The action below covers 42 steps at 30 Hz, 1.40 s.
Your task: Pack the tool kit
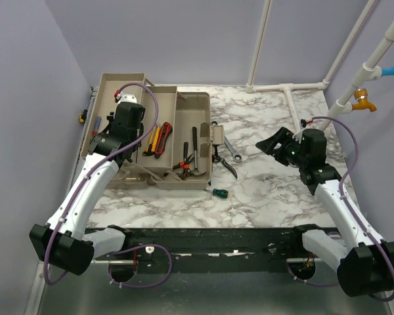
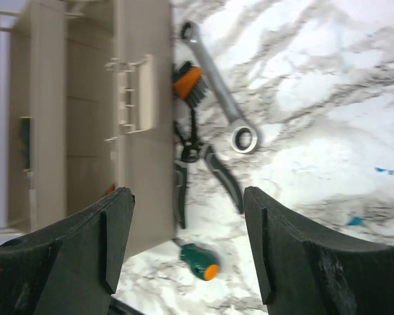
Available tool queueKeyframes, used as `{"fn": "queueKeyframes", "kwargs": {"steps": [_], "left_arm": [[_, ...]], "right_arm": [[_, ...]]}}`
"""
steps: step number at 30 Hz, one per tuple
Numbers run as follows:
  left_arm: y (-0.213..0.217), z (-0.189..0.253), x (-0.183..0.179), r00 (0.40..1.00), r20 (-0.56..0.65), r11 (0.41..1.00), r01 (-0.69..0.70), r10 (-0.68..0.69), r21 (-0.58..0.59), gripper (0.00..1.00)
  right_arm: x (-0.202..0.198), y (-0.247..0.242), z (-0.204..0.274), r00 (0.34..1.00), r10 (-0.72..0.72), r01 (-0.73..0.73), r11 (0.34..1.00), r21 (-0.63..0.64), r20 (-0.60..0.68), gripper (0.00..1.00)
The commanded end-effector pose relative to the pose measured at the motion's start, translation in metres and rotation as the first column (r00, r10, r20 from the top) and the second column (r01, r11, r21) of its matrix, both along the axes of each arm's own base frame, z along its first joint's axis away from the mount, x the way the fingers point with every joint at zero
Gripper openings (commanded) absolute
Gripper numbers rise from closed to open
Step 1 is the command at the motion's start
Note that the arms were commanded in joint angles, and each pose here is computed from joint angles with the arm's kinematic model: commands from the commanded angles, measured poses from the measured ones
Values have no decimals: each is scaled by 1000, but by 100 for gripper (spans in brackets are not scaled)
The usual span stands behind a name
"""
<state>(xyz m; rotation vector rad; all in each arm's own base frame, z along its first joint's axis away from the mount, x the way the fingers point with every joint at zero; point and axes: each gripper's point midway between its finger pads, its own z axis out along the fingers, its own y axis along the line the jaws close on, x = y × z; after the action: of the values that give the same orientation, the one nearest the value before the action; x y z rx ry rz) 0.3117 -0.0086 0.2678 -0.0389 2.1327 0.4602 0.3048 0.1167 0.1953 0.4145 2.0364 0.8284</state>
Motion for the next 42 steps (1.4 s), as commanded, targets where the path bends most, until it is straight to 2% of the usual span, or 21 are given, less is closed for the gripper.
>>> {"fn": "queueKeyframes", "kwargs": {"steps": [1, 2, 5, 8, 13, 17, 19, 23, 33, 37, 42], "left_arm": [[21, 4, 1, 997, -31, 997, -69, 70, 31, 1], [19, 3, 2, 998, -34, 998, -61, 62, 14, 10], [11, 6, 1, 999, -36, 998, -40, 38, -40, 60], [7, 16, -3, 1000, -2, 996, -22, 22, -84, 78], [1, 41, -18, 996, 80, 990, 42, -31, -138, 98], [-17, 53, -36, 986, 125, 962, 140, -113, -236, 99], [-28, 57, -46, 969, 162, 938, 226, -188, -264, 99], [-29, 70, -67, 945, 249, 915, 281, -212, -289, 99], [-66, 83, -92, 862, 326, 792, 492, -387, -361, 99], [-69, 76, -94, 861, 318, 782, 498, -396, -375, 99], [-63, 62, -90, 884, 269, 809, 460, -381, -365, 98]], "right_arm": [[-2, -20, -43, 990, -11, -19, 978, -208, -141, 76], [0, -21, -50, 987, -13, -24, 973, -231, -160, 78], [4, -13, -68, 978, 27, -85, 955, -283, -205, 84], [3, 15, -85, 964, 101, -183, 924, -337, -245, 85], [-9, 72, -105, 935, 206, -323, 834, -448, -290, 79], [-32, 104, -104, 897, 353, -439, 776, -453, -265, 79], [-56, 123, -103, 825, 508, -565, 723, -397, -248, 79], [-82, 133, -107, 758, 603, -649, 662, -375, -248, 82], [-99, 145, -149, 722, 606, -691, 604, -397, -333, 80], [-99, 146, -161, 726, 586, -687, 593, -420, -360, 79], [-104, 145, -176, 711, 577, -703, 573, -421, -402, 66]]}}
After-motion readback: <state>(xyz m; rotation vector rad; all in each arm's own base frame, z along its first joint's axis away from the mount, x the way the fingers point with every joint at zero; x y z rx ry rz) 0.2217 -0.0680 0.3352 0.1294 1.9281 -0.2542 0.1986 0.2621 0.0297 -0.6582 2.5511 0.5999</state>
